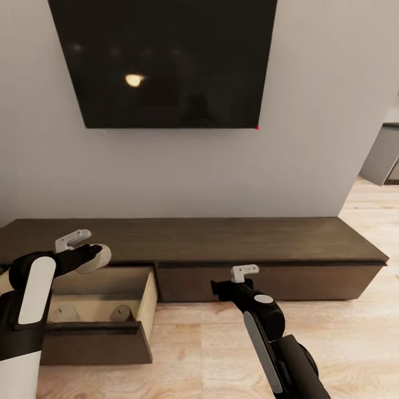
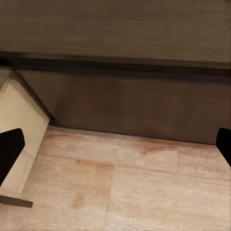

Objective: Place each of the two pumpkins and all three candles from the living room inside a cabinet in the living room (use any cabinet), then make sure every cabinet is closed, and position the cauldron so it is next to a table in the living room.

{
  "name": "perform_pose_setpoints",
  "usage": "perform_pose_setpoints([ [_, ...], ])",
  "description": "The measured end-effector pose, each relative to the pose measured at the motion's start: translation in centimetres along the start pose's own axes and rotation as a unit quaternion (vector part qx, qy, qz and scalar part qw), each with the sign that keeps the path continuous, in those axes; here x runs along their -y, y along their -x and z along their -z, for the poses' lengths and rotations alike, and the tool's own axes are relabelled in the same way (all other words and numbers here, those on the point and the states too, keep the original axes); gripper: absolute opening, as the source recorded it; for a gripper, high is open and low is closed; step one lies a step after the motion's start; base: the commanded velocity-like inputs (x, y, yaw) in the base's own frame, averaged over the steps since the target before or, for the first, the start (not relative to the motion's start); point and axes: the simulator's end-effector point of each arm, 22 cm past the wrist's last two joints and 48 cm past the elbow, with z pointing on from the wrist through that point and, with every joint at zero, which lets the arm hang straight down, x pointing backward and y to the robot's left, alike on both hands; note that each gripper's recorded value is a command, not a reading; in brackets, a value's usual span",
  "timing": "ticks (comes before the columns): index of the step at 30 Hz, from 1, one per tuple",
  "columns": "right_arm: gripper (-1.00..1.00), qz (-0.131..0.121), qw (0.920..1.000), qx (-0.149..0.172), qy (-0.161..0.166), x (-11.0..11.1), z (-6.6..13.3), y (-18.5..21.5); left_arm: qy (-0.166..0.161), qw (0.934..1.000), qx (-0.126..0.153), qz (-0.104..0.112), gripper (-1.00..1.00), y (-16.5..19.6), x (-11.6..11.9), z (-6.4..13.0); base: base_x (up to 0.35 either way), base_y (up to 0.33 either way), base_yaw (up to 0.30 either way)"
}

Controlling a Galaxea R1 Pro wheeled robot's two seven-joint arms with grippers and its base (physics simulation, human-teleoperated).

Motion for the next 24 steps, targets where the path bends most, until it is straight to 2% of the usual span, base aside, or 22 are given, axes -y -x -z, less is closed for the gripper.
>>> perform_pose_setpoints([
  [6,1.00,0.000,1.0000,0.002,0.000,-0.1,0.0,0.1,0.000,1.0000,0.000,0.000,-1.00,0.0,-0.1,0.0,0.043,0.306,0.003],
  [9,1.00,-0.005,0.9996,0.027,-0.002,0.2,0.0,1.4,-0.003,1.0000,0.001,-0.001,-1.00,0.1,0.1,0.0,0.003,0.147,0.000],
  [16,1.00,-0.010,0.9983,0.057,-0.003,0.3,0.2,2.7,-0.005,1.0000,0.000,0.000,-1.00,0.0,0.1,0.0,0.010,0.039,0.000],
  [19,1.00,-0.012,0.9972,0.073,0.000,0.1,0.3,3.5,-0.002,1.0000,0.002,-0.002,-1.00,0.3,-0.2,0.0,0.131,0.146,0.000],
  [24,1.00,-0.013,0.9965,0.082,0.002,-0.1,0.3,3.8,0.008,0.9999,0.006,-0.009,-1.00,0.8,-1.2,0.1,0.201,0.236,0.000],
])
